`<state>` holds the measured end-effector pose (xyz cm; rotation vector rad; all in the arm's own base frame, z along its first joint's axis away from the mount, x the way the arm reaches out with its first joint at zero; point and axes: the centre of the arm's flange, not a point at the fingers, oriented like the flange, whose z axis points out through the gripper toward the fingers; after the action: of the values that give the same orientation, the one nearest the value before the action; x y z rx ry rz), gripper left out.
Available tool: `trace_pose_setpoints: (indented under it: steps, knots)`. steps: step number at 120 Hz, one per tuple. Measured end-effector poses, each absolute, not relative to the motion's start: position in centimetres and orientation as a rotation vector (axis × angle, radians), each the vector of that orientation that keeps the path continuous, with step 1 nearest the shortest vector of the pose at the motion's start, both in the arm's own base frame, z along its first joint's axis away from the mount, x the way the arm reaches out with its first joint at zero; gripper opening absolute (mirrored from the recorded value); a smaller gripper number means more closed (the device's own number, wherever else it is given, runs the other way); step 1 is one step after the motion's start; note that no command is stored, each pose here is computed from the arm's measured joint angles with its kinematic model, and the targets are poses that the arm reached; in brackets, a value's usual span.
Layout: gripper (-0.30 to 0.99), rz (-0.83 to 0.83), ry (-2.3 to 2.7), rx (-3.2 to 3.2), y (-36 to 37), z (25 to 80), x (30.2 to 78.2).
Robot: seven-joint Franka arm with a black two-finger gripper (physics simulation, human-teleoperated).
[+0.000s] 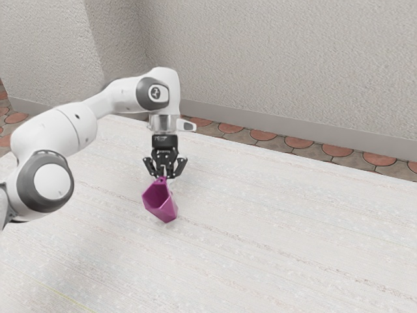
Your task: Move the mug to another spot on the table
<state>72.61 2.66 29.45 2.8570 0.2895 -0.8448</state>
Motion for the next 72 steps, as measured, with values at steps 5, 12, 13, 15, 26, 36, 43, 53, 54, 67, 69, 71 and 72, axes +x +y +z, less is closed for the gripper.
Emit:
trace_pose_setpoints:
  steps: [5, 12, 13, 15, 26, 36, 43, 53, 54, 67, 69, 71, 72]
  knots:
    - [0.04, -0.842, 0.271, 2.855, 2.7, 29.1, 72.7]
    - [0.04, -0.838, 0.247, 2.851, 2.7, 28.7, 72.7]
    - [0.04, -0.838, 0.244, 2.85, 2.7, 28.6, 72.7]
    - [0.04, -0.836, 0.238, 2.85, 2.7, 28.6, 72.7]
    - [0.05, -0.829, 0.206, 2.843, 2.7, 27.9, 72.8]
    - [0.07, -0.816, 0.182, 2.84, 2.7, 27.6, 73.0]
    - [0.12, -0.804, 0.168, 2.839, 2.7, 27.6, 73.1]
    - [0.19, -0.783, 0.15, 2.839, 2.7, 27.6, 73.2]
    - [0.2, -0.781, 0.148, 2.839, 2.7, 27.6, 73.3]
    - [0.26, -0.76, 0.125, 2.839, 2.5, 27.7, 73.4]
    - [0.27, -0.757, 0.122, 2.839, 2.5, 27.7, 73.4]
    - [0.28, -0.755, 0.119, 2.839, 2.5, 27.7, 73.5]
    - [0.28, -0.754, 0.118, 2.839, 2.5, 27.7, 73.5]
